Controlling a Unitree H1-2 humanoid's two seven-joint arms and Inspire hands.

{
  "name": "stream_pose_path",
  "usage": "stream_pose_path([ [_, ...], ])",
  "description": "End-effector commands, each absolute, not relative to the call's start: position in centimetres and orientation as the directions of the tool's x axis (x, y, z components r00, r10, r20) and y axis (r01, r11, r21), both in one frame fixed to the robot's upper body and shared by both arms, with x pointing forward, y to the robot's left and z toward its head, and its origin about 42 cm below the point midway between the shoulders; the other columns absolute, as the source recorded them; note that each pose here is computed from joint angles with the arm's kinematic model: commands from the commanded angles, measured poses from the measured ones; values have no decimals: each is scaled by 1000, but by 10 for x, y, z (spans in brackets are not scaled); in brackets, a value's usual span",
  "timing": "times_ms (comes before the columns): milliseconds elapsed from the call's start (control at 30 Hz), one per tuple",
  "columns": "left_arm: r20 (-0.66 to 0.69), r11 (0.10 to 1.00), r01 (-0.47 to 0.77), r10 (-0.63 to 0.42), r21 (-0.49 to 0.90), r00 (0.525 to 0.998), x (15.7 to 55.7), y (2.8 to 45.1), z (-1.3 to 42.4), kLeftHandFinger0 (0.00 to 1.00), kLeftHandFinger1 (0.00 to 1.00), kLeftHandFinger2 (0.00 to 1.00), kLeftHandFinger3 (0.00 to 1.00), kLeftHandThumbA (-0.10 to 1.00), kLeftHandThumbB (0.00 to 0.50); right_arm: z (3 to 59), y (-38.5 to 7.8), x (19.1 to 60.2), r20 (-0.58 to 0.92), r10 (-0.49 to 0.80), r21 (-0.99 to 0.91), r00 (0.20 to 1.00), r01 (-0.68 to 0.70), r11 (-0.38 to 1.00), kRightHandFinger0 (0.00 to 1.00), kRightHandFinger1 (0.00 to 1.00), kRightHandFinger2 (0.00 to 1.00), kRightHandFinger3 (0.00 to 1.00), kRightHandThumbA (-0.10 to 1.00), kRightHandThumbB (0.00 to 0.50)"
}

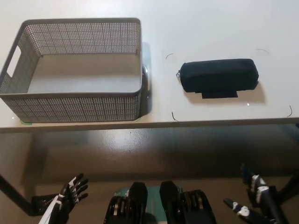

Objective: Use the right hand to pick up the pencil case on the right hand side and put it into a grey container on the left side

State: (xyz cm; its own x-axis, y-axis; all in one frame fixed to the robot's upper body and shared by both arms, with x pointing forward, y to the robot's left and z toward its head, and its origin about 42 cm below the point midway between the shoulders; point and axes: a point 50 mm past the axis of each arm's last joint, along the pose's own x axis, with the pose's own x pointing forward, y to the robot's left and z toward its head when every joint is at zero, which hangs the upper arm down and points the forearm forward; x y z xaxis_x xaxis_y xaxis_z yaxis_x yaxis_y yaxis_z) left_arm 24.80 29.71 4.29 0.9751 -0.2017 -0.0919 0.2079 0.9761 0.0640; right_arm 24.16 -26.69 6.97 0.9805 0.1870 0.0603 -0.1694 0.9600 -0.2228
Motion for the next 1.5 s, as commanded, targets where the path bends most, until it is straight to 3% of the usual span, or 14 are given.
stream_pose_path([
  [0, 74, 957, 270, -278, 105, 958, 256, 309, 67, 1000, 1000, 1000, 1000, 1000, 321, 157, -287, 222, 321, 246, -434, 915, -88, 897, 1000, 1000, 1000, 1000, 1000, 381],
  [267, 76, 951, 282, -293, 127, 953, 257, 310, 69, 1000, 1000, 1000, 1000, 1000, 312, 213, -292, 204, 408, 197, -550, 892, 68, 832, 1000, 1000, 1000, 1000, 1000, 462],
  [467, 61, 950, 283, -292, 129, 954, 256, 311, 67, 1000, 1000, 1000, 1000, 1000, 338, 245, -284, 223, 480, 197, -606, 855, 160, 780, 1000, 1000, 1000, 1000, 988, 488],
  [633, 54, 946, 296, -305, 132, 951, 254, 311, 64, 1000, 1000, 1000, 1000, 1000, 327, 266, -281, 269, 494, 232, -656, 838, 184, 732, 1000, 1000, 1000, 1000, 1000, 500],
  [867, 18, 950, 301, -303, 89, 953, 245, 315, 61, 1000, 1000, 1000, 1000, 1000, 390, 316, -265, 330, 472, 297, -759, 830, 211, 616, 1000, 1000, 1000, 1000, 983, 500],
  [900, 30, 950, 298, -302, 95, 953, 245, 314, 61, 1000, 1000, 1000, 1000, 1000, 377, 324, -264, 338, 465, 302, -770, 832, 213, 601, 1000, 1000, 1000, 1000, 966, 500],
  [967, 26, 950, 299, -302, 88, 953, 245, 314, 60, 1000, 1000, 1000, 1000, 1000, 404, 338, -261, 352, 456, 320, -795, 830, 218, 566, 1000, 1000, 1000, 1000, 945, 500],
  [1067, 36, 950, 293, -298, 105, 954, 244, 315, 58, 1000, 1000, 1000, 1000, 1000, 406, 359, -254, 378, 428, 364, -831, 827, 202, 519, 1000, 1000, 1000, 1000, 901, 500],
  [1167, 42, 951, 288, -294, 113, 955, 242, 316, 55, 1000, 1000, 1000, 1000, 1000, 353, 379, -242, 413, 360, 411, -877, 838, 154, 455, 1000, 1000, 1000, 1000, 775, 500],
  [1267, 17, 955, 288, -290, 66, 957, 239, 316, 53, 1000, 1000, 1000, 1000, 1000, 399, 392, -229, 441, 291, 436, -922, 852, 128, 366, 1000, 1000, 1000, 1000, 756, 500],
  [1467, 0, 958, 282, -282, 53, 959, 232, 316, 49, 1000, 1000, 1000, 1000, 1000, 419, 400, -205, 492, 147, 415, -972, 898, 54, 227, 1000, 1000, 1000, 1000, 738, 500],
])
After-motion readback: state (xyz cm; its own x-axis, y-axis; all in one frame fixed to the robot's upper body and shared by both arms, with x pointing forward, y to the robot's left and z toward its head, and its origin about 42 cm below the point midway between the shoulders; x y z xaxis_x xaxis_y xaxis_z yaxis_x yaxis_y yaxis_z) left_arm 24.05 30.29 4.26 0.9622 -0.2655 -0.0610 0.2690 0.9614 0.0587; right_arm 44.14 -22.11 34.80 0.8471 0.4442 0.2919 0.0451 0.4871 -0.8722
